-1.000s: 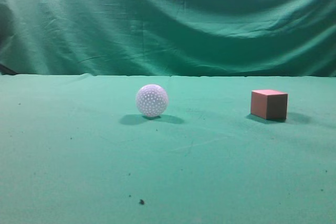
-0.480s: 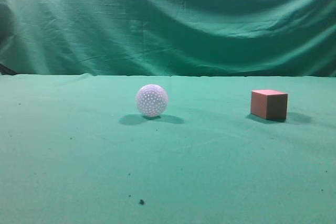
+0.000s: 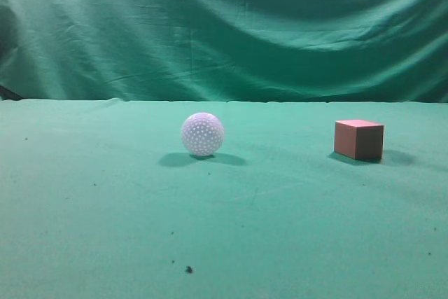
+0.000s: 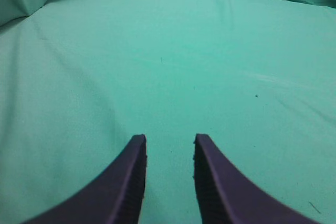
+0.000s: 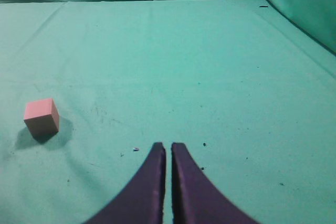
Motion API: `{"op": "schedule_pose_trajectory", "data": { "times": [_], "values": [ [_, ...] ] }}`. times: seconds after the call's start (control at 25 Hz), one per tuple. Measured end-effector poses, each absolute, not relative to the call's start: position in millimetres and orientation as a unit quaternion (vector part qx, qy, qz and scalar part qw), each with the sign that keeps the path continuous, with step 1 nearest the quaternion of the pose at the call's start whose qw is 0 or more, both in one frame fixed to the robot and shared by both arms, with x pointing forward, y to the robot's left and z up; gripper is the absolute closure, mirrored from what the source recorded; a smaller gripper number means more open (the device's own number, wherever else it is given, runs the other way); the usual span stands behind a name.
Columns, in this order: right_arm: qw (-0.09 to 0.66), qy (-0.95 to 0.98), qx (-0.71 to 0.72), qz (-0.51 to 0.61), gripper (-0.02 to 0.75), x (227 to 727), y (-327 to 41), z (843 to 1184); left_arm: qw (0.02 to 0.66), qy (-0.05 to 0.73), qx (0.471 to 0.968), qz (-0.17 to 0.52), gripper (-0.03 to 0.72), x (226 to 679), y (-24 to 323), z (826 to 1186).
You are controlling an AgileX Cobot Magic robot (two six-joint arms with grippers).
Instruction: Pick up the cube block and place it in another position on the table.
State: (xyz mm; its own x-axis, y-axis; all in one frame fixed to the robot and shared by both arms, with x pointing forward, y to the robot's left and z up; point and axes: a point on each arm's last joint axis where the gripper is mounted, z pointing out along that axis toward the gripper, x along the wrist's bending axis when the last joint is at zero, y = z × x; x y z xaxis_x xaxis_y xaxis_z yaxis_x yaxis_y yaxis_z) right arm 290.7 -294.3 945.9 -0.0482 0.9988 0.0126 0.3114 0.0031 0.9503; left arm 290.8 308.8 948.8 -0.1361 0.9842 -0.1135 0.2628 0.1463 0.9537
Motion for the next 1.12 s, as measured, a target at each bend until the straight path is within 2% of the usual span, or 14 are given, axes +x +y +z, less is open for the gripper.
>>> {"op": "schedule_pose_trajectory", "data": {
  "times": [0.08, 0.2, 0.32, 0.4, 0.56, 0.72, 0.84, 1.0, 1.12],
  "values": [
    [0.409, 0.580, 0.556, 0.433, 0.738, 291, -294, 948, 0.428, 0.625, 0.499, 0.422, 0.426, 291, 309, 949],
    [0.422, 0.504, 0.553, 0.512, 0.738, 295, -294, 963, 0.428, 0.625, 0.499, 0.422, 0.426, 291, 309, 949],
    [0.476, 0.416, 0.515, 0.579, 0.738, 295, -300, 985, 0.428, 0.625, 0.499, 0.422, 0.426, 291, 309, 949],
    [0.481, 0.403, 0.511, 0.588, 0.738, 294, -300, 988, 0.428, 0.625, 0.499, 0.422, 0.426, 291, 309, 949],
    [0.424, 0.462, 0.551, 0.551, 0.738, 301, -295, 1005, 0.428, 0.625, 0.499, 0.422, 0.426, 291, 309, 949],
    [0.315, 0.506, 0.623, 0.507, 0.738, 318, -288, 1024, 0.428, 0.625, 0.499, 0.422, 0.426, 291, 309, 949],
    [0.276, 0.518, 0.650, 0.483, 0.738, 335, -286, 1029, 0.428, 0.625, 0.499, 0.422, 0.426, 291, 309, 949],
    [0.264, 0.632, 0.598, 0.416, 0.738, 355, -278, 1041, 0.428, 0.625, 0.499, 0.422, 0.426, 291, 309, 949],
    [0.216, 0.709, 0.551, 0.384, 0.738, 373, -263, 1055, 0.428, 0.625, 0.499, 0.422, 0.426, 291, 309, 949]
  ]
}}
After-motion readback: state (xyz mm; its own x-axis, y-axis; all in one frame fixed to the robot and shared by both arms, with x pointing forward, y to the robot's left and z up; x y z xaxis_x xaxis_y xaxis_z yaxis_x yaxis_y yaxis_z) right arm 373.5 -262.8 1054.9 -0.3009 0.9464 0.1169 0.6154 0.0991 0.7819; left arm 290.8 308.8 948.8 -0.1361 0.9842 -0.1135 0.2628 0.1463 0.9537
